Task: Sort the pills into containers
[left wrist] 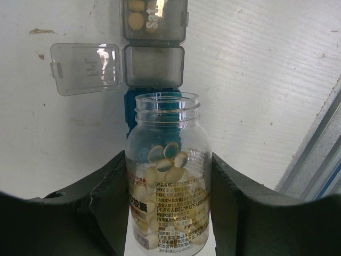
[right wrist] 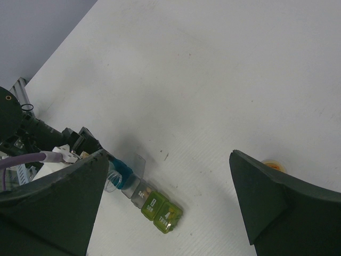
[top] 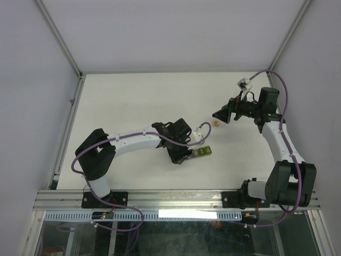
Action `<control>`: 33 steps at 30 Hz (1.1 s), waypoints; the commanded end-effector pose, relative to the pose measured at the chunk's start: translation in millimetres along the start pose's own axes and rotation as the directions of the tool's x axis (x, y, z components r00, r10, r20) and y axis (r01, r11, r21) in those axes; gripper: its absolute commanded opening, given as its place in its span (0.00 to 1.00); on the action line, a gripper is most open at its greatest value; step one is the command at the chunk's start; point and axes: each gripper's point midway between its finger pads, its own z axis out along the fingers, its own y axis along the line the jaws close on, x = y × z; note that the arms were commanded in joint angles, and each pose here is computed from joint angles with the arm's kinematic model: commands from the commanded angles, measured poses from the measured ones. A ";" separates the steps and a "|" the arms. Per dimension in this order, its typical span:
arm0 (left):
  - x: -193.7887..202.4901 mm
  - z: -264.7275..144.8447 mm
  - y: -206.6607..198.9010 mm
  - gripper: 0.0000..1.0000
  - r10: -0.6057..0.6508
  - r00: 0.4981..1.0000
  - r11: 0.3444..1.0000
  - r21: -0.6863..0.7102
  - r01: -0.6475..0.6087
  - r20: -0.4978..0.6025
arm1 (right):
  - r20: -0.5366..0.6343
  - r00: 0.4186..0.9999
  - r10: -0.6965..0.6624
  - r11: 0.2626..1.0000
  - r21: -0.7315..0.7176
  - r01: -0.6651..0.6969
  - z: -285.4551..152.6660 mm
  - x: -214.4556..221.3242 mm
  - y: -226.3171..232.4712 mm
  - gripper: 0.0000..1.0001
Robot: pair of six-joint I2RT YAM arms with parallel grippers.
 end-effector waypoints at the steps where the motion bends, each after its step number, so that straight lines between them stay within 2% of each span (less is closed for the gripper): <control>1: -19.1 -10.0 9.2 0.00 0.013 0.999 0.999 -0.032 -0.012 0.036 | 0.042 0.996 -0.080 0.997 -0.007 0.081 -3.8 -25.6 4.1 0.99; 33: -19.2 -7.0 10.1 0.00 -0.002 1.000 1.000 -0.025 0.002 -0.002 | 0.040 0.996 -0.079 0.997 -0.012 0.080 -4.0 -25.6 4.9 0.99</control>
